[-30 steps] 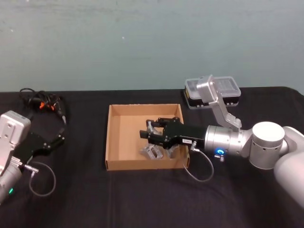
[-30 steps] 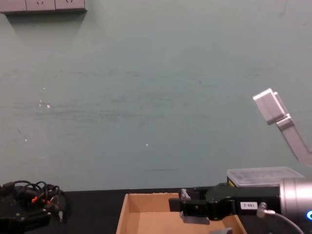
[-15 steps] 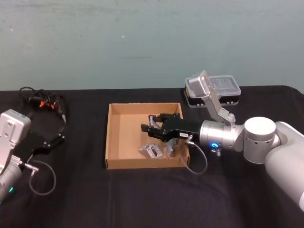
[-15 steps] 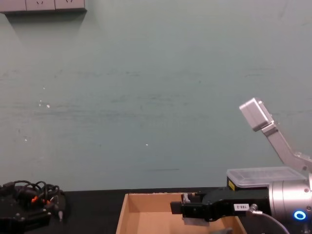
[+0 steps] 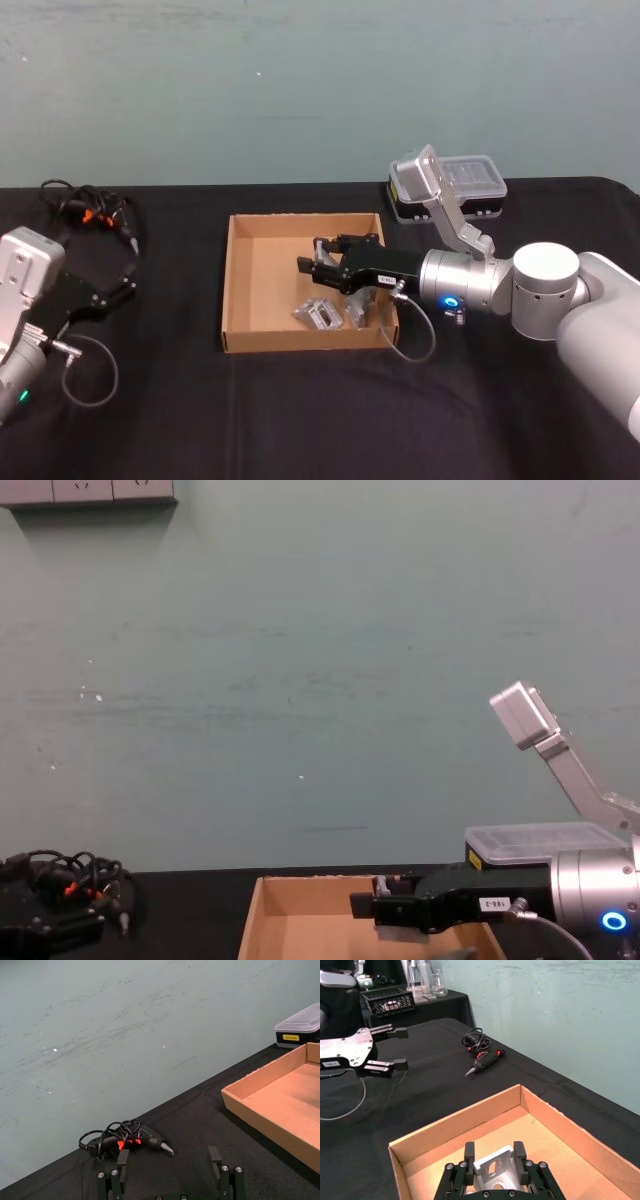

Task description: Use one hand to pick up the angle iron from the table and place it into the box.

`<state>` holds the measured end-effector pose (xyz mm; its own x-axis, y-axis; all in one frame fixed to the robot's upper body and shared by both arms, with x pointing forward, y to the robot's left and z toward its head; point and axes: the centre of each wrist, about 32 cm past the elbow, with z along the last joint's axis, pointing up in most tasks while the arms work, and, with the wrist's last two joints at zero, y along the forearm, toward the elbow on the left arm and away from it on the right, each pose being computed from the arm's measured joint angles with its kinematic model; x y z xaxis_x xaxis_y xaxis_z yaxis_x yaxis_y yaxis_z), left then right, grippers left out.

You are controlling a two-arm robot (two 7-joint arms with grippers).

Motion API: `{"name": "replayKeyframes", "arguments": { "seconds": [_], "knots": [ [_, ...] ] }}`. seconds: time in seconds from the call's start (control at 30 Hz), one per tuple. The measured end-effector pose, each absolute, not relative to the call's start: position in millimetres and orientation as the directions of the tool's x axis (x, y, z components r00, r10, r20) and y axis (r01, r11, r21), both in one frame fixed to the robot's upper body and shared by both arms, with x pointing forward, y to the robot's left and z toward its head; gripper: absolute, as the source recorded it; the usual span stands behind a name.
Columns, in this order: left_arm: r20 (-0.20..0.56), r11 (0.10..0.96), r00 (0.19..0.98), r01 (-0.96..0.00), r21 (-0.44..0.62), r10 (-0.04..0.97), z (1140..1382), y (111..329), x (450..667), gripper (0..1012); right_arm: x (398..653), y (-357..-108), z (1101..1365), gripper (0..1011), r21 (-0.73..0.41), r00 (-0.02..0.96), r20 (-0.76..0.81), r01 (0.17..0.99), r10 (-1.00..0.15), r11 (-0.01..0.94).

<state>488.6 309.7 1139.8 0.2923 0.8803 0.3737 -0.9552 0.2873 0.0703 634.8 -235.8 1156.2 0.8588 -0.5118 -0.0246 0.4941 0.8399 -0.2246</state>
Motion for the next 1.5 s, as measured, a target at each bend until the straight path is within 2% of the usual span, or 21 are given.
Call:
{"name": "replayKeyframes", "arguments": {
  "seconds": [0.17,0.27,0.33,0.4,0.43,0.6,0.77,1.2,1.4,1.5],
  "knots": [
    [0.374,0.287,0.292,-0.955,0.07,0.88,1140,310,489,1000,635,-236,1156,490,-0.224,0.859,-0.025,0.493,-0.511,0.841],
    [0.374,0.287,0.292,-0.955,0.07,0.88,1140,310,489,1000,635,-236,1156,602,-0.224,0.86,-0.025,0.492,-0.51,0.841],
    [0.374,0.287,0.292,-0.955,0.07,0.88,1140,310,489,1000,635,-236,1156,634,-0.224,0.86,-0.025,0.491,-0.509,0.842],
    [0.374,0.287,0.292,-0.955,0.07,0.88,1140,310,489,1000,635,-236,1156,720,-0.224,0.861,-0.025,0.491,-0.508,0.842],
    [0.374,0.287,0.292,-0.955,0.07,0.88,1140,310,489,1000,635,-236,1156,720,-0.224,0.861,-0.025,0.491,-0.508,0.842],
    [0.374,0.287,0.292,-0.955,0.07,0.88,1140,310,489,1000,634,-236,1156,900,-0.224,0.861,-0.026,0.49,-0.508,0.843],
    [0.374,0.287,0.292,-0.955,0.07,0.88,1140,310,489,1000,634,-236,1156,1002,-0.223,0.861,-0.026,0.49,-0.507,0.843],
    [0.374,0.287,0.292,-0.955,0.07,0.88,1140,310,489,1000,632,-236,1157,1004,-0.21,0.857,-0.021,0.499,-0.514,0.841],
    [0.374,0.287,0.292,-0.955,0.07,0.88,1140,310,489,1000,613,-236,1157,1004,-0.128,0.815,0.014,0.577,-0.58,0.807],
    [0.374,0.287,0.292,-0.955,0.07,0.88,1140,310,489,1000,596,-234,1156,1004,-0.062,0.769,0.04,0.639,-0.638,0.767]
  ]
}}
